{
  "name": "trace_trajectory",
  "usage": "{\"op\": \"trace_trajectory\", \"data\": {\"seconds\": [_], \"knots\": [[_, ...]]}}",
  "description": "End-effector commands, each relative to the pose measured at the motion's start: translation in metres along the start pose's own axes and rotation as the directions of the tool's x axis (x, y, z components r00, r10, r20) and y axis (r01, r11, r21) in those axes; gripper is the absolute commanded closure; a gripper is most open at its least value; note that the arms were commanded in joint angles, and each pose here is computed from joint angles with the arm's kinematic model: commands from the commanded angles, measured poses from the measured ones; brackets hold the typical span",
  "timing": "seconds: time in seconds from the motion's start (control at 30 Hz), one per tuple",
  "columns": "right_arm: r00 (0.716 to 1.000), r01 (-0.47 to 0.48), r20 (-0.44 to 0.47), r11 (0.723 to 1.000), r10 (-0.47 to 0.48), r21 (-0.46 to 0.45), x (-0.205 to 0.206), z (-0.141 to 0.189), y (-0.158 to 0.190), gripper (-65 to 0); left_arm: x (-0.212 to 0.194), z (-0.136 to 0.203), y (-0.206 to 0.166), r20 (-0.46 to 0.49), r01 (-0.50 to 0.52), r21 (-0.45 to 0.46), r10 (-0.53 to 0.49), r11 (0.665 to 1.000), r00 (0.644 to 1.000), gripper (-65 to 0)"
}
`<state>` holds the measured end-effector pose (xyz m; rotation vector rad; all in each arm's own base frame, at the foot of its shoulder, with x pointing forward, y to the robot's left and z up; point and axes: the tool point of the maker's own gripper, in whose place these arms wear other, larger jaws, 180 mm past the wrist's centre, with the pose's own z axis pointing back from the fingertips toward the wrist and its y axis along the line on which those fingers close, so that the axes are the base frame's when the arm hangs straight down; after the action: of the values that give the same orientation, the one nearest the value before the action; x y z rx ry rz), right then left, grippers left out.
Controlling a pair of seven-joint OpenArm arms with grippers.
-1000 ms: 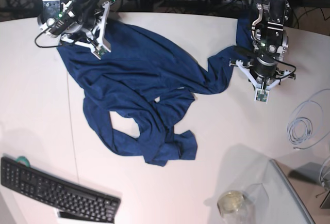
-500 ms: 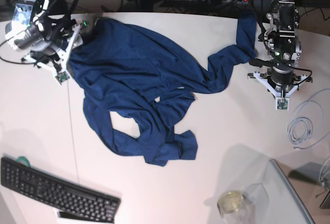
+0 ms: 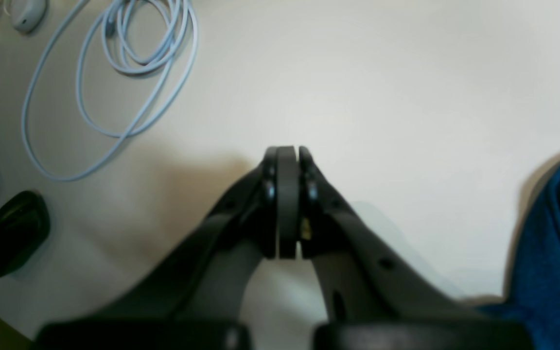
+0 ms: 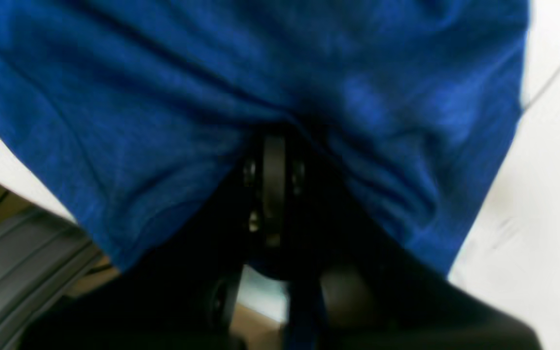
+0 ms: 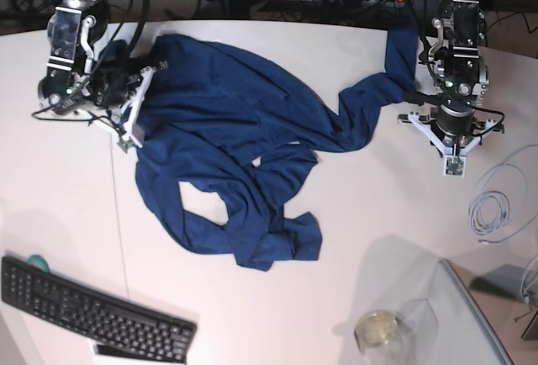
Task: Layout the t-shirt on the table in an organized manner, then fold the t-shirt properly
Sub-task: 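Drag the held shirt edge with the right gripper away from the left gripper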
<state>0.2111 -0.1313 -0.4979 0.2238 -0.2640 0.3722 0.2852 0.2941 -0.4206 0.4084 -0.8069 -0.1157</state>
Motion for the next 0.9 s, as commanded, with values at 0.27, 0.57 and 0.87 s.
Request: {"op": "trace_trajectory", "data": {"seconds": [0.27,0.57,0.87], "knots": [[0.998,0.053,-0.040,0.999,-0.053,-0.014,-0.017,-0.016,-0.026,-1.8,0.005,0.000,-0.020,0.015,-0.053,-0.019,0.053,0.998,0.998,0.0],[1.000,0.029,0.013,0.997,-0.029,-0.077,0.003,-0.004,-0.063,-1.8,0.010,0.012,-0.020,0.044,-0.043,-0.022,0.044,0.999,0.998,0.0],[0.997,0.063,0.050,0.994,-0.058,-0.088,0.051,0.000,-0.108,-1.8,0.006,0.015,-0.018,0.038,-0.037,-0.019,0.038,0.999,0.999,0.0]]}}
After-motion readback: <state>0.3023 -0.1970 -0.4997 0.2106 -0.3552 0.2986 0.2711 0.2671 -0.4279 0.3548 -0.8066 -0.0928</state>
